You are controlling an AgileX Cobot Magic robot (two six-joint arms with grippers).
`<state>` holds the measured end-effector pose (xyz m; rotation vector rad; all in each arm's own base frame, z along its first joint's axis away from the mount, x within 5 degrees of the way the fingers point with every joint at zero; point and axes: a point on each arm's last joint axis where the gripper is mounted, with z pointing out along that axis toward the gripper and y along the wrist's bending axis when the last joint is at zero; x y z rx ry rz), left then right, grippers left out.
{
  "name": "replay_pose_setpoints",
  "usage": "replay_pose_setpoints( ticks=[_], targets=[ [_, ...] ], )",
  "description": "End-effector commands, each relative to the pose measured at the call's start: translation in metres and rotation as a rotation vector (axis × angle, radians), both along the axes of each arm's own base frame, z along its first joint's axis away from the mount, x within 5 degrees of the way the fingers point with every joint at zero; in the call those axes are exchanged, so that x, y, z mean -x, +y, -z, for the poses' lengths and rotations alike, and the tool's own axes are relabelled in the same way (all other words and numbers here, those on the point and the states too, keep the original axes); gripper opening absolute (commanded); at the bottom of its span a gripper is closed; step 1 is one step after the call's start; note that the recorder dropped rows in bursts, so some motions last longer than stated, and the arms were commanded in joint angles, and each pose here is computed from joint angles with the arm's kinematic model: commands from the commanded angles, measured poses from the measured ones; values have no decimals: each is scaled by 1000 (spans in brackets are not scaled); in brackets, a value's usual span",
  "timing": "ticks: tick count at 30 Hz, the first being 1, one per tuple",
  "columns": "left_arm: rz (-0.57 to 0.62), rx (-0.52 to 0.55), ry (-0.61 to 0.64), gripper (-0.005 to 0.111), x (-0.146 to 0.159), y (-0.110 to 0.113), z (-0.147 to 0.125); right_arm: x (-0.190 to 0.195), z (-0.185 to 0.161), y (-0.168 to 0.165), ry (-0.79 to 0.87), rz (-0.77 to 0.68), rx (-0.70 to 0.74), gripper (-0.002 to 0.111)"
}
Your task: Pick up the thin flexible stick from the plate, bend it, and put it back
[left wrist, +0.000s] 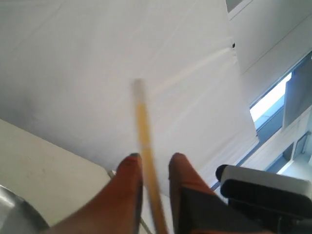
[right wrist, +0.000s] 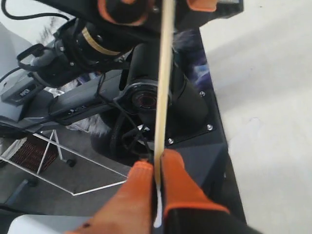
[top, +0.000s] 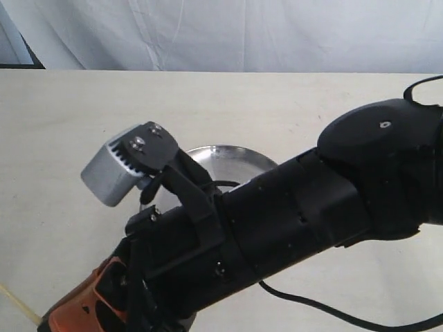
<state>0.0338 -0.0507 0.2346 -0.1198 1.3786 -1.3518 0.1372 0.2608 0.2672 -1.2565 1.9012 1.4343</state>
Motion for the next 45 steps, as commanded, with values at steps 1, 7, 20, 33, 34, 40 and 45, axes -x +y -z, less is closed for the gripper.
replay_pose_setpoints(
  ticks=[1,7,20,33,34,40,45],
  targets=[
    [-18,-142,-48,0,0,-2,6,5,-4,1,29,-48,-26,-1],
    [-42,-197,-95,0,0,-2,6,11,-13,-1,64,-91,-73,-1],
    [-18,-156,-106,0,2,-3,1,-10,-10,0,-11,148,-37,9],
    [32,-140,-119,0,5,-6,-1,-8,-14,30,-22,35,-83,52],
    [37,-131,-112,0,5,-6,-1,-8,-13,32,-42,20,-71,51],
    [69,-107,-122,0,8,-7,-3,-15,4,40,-47,35,8,51],
    [69,-110,-122,0,8,-7,-3,-11,8,43,21,-12,-15,34]
  ],
)
